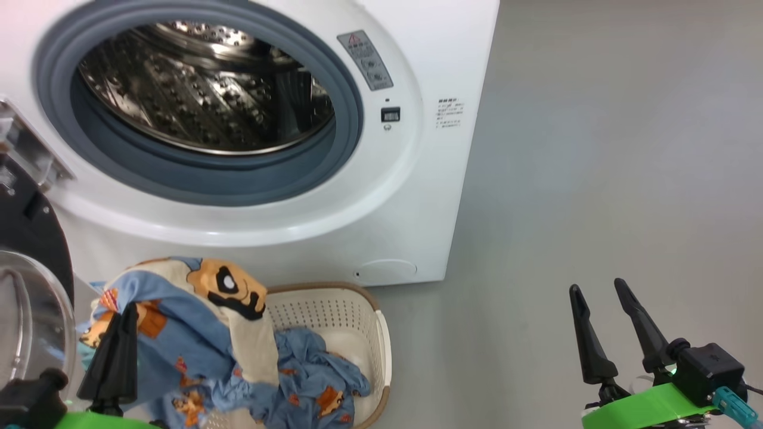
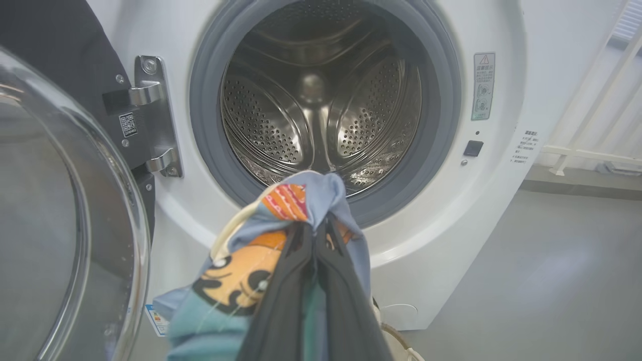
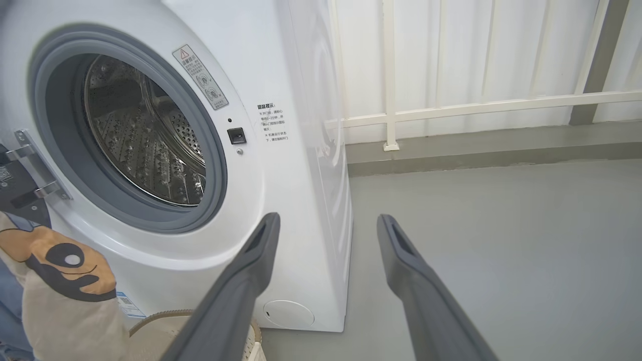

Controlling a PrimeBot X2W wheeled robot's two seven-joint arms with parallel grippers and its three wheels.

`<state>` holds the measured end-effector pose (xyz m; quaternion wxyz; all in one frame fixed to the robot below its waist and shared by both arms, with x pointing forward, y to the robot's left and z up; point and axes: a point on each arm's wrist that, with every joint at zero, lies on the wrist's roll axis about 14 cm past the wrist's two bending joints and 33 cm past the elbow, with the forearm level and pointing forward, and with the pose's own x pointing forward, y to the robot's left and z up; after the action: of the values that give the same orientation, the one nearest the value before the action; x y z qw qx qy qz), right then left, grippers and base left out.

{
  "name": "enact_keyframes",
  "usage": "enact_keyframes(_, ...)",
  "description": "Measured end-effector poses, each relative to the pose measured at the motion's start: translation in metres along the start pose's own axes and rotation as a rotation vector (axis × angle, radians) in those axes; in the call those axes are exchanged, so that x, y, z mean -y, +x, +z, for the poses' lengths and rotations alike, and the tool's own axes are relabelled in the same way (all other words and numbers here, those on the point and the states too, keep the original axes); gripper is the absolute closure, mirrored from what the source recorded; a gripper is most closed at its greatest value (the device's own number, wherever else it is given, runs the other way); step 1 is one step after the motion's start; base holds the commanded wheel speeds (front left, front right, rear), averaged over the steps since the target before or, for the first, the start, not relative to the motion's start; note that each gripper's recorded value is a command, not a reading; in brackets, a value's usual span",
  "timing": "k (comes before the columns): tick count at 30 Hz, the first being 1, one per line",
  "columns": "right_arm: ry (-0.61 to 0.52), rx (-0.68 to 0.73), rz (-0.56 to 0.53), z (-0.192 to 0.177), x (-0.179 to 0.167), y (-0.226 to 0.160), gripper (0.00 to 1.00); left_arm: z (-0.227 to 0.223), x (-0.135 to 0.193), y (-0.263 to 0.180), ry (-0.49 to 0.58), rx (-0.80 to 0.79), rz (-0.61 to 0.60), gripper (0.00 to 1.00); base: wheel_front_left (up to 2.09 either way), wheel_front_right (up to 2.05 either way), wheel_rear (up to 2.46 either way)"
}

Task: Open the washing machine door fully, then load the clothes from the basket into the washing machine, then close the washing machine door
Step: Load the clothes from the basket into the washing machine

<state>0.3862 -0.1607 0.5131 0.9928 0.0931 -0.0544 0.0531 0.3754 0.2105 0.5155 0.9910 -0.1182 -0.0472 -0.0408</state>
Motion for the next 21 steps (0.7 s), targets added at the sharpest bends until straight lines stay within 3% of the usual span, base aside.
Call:
enact_keyframes(8, -0.035, 0.051, -0.005, 0.020, 0.002, -0.010, 0.00, 0.008, -0.005, -0.019, 0.052, 0.021, 0.032, 1.00, 0.00, 0.00, 0.00)
enact_keyframes(21, -0.052, 0.063, -0.028, 0.026, 0.008, -0.025, 0.00, 0.010, -0.003, -0.029, 0.046, 0.035, 0.051, 1.00, 0.00, 0.00, 0.00)
